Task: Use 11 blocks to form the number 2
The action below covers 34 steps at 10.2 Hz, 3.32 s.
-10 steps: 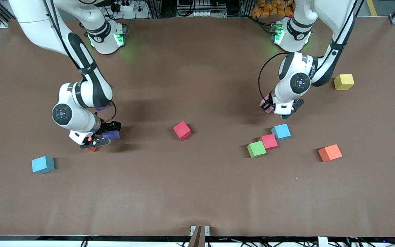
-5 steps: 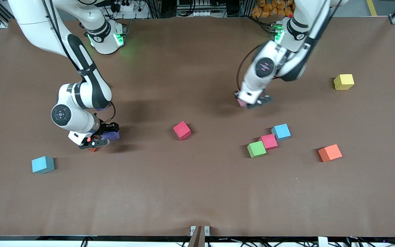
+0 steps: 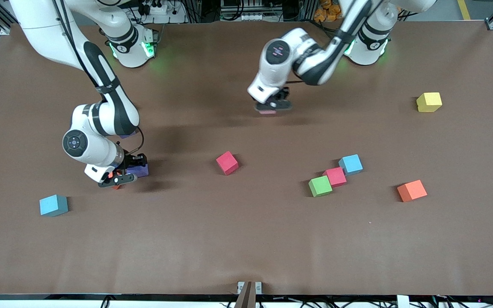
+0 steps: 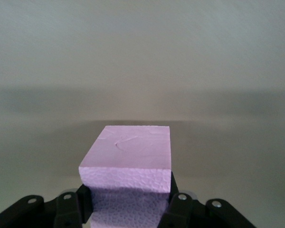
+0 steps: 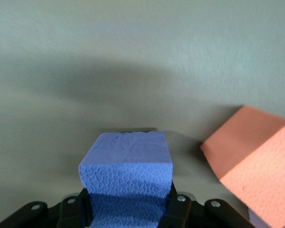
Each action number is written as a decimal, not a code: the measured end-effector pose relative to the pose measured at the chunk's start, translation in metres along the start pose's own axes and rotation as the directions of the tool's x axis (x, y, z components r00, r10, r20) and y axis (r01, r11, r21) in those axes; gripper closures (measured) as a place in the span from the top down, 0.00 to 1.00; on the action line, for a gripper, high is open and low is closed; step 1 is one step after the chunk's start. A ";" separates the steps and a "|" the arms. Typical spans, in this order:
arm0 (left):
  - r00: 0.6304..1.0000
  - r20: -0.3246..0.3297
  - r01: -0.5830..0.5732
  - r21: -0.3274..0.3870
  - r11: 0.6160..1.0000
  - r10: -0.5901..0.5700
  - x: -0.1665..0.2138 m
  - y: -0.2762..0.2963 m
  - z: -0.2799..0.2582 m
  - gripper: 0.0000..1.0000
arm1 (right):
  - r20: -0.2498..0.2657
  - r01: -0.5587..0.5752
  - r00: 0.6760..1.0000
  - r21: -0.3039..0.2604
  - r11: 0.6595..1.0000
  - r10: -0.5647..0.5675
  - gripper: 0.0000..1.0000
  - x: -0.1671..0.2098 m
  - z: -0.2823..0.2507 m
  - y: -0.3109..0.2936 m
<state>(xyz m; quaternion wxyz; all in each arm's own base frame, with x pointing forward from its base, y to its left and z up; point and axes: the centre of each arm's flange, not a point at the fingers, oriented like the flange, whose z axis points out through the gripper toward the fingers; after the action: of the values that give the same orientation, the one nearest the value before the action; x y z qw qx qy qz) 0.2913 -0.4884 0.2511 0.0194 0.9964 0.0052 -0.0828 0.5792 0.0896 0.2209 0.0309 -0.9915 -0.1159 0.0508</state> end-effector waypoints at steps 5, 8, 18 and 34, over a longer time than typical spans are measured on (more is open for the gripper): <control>0.997 0.051 -0.065 0.028 0.997 0.064 -0.038 0.043 0.040 0.57 | -0.032 0.074 0.997 0.020 0.997 -0.074 0.56 0.007 -0.097 -0.029; 0.995 0.095 0.008 0.083 0.997 -0.016 -0.051 0.060 0.049 0.57 | -0.042 0.102 0.994 0.023 0.994 -0.101 0.56 0.001 -0.120 -0.031; 0.993 0.118 -0.035 0.149 0.988 0.018 -0.063 0.070 0.068 0.57 | 0.026 0.174 0.984 0.047 0.984 -0.176 0.56 -0.024 -0.150 -0.049; 0.995 0.002 -0.100 0.168 0.981 0.101 -0.055 0.074 0.023 1.00 | 0.097 0.348 0.931 0.061 0.936 -0.352 0.56 -0.060 -0.179 -0.149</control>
<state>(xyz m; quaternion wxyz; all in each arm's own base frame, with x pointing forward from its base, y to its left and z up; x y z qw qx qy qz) 0.2347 -0.5640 0.2405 -0.0603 0.9937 -0.0521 -0.0785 0.5070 0.2119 0.4148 0.0546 -0.9499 -0.2911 0.0997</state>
